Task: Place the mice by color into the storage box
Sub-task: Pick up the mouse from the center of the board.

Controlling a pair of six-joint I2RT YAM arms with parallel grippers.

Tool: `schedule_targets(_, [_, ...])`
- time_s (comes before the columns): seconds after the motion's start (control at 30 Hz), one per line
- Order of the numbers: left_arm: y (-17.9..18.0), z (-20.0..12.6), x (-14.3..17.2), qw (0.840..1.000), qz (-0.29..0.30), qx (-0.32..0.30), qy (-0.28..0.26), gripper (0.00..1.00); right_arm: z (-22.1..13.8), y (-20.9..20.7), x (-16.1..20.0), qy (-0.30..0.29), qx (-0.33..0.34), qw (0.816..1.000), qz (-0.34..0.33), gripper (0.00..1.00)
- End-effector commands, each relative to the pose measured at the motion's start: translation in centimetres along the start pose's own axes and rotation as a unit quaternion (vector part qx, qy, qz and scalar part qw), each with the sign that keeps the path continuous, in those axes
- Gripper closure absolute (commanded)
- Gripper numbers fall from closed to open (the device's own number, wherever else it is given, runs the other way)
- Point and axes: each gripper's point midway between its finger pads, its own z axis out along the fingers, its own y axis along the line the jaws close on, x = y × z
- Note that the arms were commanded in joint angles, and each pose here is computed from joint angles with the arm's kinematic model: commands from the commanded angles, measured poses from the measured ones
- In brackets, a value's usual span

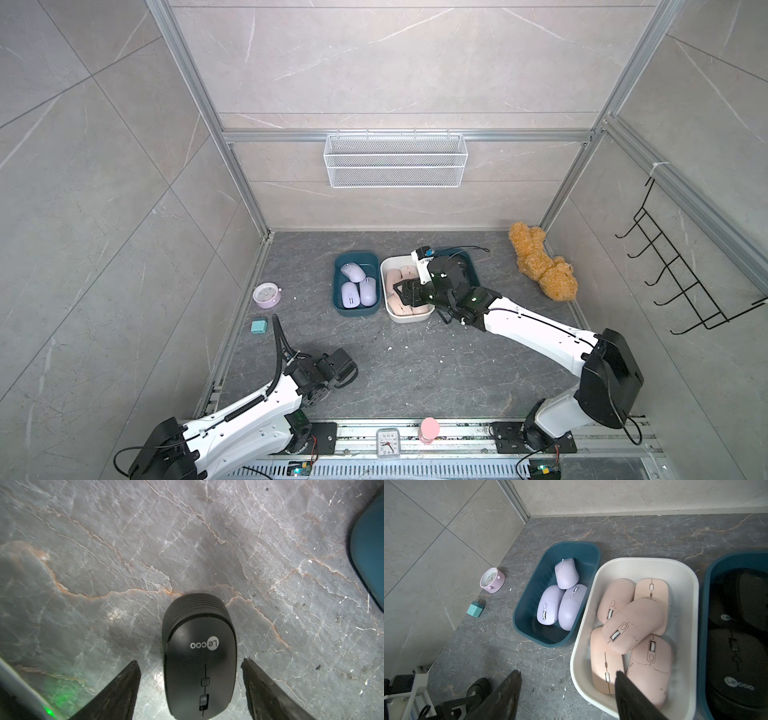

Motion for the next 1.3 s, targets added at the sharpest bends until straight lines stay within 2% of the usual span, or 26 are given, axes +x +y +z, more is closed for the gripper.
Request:
schedule_targets(0.0, [-0.3, 0.6, 0.2, 1.000, 0.021, 0.004, 0.012, 0.20, 0.5, -0.4, 0.5, 0.004, -0.001, 1.000, 0.011, 0.28])
schedule_targets(0.5, [-0.8, 1.6, 1.5, 0.996, 0.056, -0.005, 0.075, 0.25, 1.1, -0.8, 0.9, 0.012, 0.001, 1.000, 0.026, 0.28])
schedule_targets(0.83, [-0.3, 1.3, 1.0, 0.992, 0.094, -0.047, 0.071, 0.26, 0.8, -1.2, 0.9, 0.010, 0.006, 0.999, 0.035, 0.28])
schedule_targets(1.27, [-0.7, 1.7, 0.3, 0.991, 0.097, -0.039, 0.078, 0.26, 0.7, -1.2, 0.9, 0.011, 0.005, 0.999, 0.037, 0.28])
